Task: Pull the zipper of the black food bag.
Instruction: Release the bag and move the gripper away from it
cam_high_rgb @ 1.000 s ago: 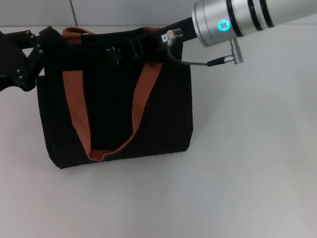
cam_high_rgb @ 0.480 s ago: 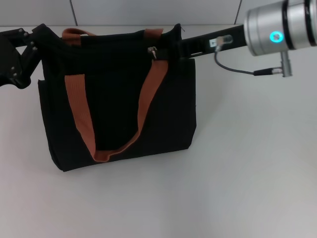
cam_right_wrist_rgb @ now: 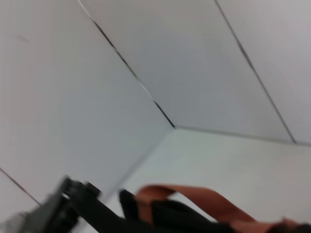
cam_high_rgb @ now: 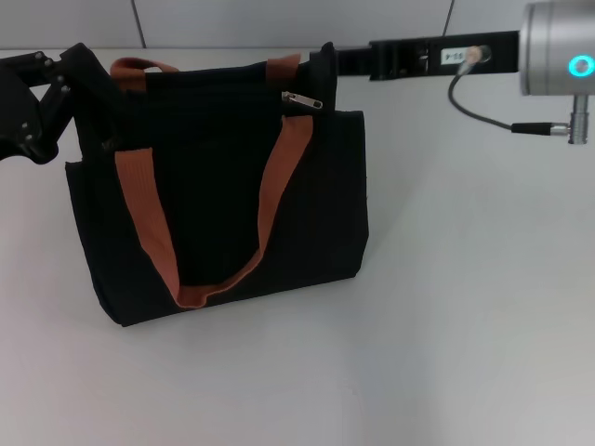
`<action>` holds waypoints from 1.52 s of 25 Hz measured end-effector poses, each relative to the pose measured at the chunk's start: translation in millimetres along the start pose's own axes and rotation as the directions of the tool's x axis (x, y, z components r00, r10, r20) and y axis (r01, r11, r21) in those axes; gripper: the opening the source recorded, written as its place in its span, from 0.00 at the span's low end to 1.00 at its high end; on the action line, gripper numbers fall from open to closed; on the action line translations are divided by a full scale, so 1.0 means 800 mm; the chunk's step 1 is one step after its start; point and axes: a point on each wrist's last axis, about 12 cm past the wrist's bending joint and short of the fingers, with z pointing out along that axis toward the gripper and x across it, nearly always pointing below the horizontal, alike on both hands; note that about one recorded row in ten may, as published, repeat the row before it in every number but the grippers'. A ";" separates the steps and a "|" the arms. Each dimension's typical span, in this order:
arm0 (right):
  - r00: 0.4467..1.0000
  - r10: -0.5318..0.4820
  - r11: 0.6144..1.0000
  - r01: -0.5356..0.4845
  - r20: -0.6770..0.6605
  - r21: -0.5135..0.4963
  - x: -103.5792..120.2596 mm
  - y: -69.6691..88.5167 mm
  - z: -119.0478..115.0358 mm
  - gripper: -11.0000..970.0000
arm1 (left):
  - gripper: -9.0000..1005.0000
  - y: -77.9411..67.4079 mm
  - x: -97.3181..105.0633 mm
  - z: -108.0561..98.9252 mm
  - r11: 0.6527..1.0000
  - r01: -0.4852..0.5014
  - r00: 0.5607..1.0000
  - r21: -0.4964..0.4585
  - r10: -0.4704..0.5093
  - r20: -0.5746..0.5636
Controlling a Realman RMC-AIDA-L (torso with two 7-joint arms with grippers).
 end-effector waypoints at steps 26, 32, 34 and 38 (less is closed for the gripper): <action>0.838 -0.496 0.772 0.546 0.229 -0.325 0.203 -0.024 -0.056 0.81 | 0.08 -0.001 0.002 0.000 0.987 0.161 0.986 0.028 -0.159 -0.040; 0.818 -0.532 0.777 0.574 0.217 -0.257 0.238 -0.029 -0.045 0.81 | 0.08 0.003 0.004 -0.003 0.980 0.201 0.978 0.000 -0.200 -0.057; 0.812 -0.543 0.776 0.582 0.214 -0.243 0.244 -0.030 -0.044 0.81 | 0.08 0.004 0.004 -0.004 0.979 0.202 0.978 -0.004 -0.202 -0.059; 0.805 -0.552 0.771 0.592 0.216 -0.236 0.249 -0.029 -0.043 0.81 | 0.08 0.004 0.004 -0.004 0.979 0.203 0.977 -0.005 -0.202 -0.060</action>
